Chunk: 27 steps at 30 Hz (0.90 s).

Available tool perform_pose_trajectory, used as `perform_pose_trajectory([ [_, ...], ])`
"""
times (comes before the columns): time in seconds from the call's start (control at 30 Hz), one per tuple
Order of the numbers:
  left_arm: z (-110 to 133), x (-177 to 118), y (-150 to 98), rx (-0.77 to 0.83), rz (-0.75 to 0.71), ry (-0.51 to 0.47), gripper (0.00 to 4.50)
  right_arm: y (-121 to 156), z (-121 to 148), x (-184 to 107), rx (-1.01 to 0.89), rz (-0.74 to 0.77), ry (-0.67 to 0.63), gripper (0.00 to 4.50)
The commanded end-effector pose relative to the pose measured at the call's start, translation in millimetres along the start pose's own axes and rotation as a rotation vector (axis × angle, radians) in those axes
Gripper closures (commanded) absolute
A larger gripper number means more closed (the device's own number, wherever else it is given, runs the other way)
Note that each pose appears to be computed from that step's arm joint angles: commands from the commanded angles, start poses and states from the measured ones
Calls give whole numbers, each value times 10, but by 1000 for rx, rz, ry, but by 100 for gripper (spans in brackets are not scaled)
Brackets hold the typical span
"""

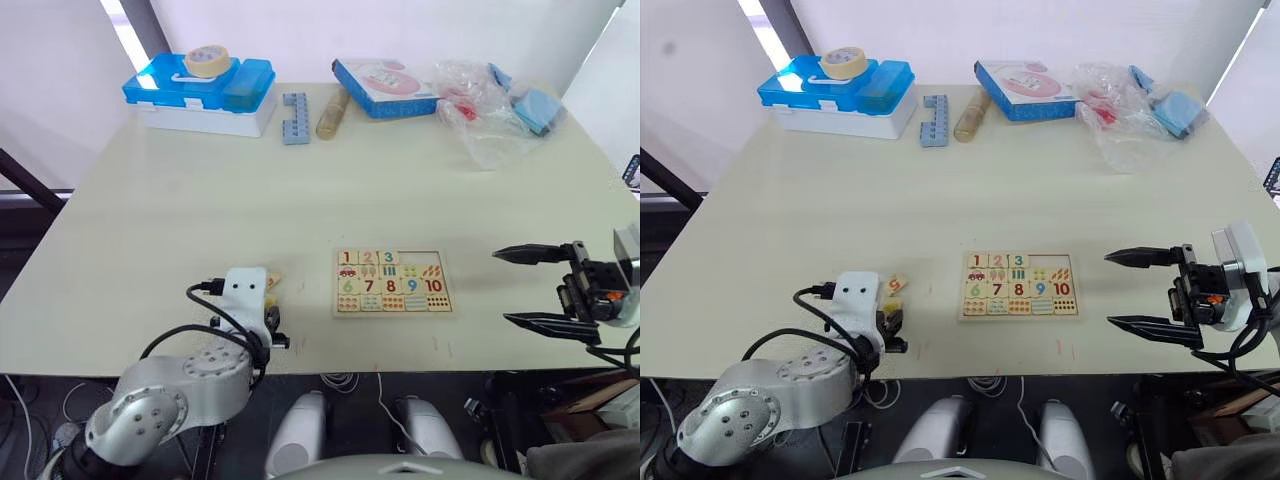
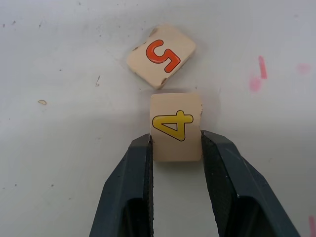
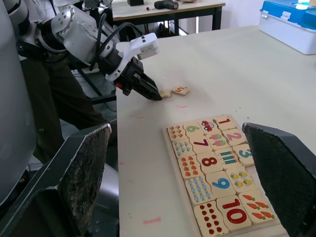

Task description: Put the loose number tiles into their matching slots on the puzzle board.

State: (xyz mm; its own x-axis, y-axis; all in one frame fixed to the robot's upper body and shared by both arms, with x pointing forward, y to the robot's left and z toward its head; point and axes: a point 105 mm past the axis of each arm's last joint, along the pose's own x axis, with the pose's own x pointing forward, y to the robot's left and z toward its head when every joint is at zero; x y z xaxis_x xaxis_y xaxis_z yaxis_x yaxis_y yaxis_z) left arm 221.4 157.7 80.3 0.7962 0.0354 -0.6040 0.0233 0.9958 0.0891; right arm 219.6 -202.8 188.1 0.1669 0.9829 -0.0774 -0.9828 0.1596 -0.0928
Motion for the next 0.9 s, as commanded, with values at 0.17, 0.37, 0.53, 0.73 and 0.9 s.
perform_pose_trajectory([
  [0.17,295,-209,62,159,-126,-174,358,-9,82,-1,-72,-32,-37,0],
  [0.37,705,-427,67,411,-421,-215,358,-43,43,48,-109,-52,-61,0],
  [0.53,1104,-495,99,601,-656,-215,358,-64,27,59,-152,-73,-52,0],
  [0.73,1542,-292,-39,787,-847,-168,358,-72,33,-45,-187,-132,-19,0],
  [0.9,1770,-88,-381,949,-946,-97,358,-39,-48,-141,-183,-206,5,0],
])
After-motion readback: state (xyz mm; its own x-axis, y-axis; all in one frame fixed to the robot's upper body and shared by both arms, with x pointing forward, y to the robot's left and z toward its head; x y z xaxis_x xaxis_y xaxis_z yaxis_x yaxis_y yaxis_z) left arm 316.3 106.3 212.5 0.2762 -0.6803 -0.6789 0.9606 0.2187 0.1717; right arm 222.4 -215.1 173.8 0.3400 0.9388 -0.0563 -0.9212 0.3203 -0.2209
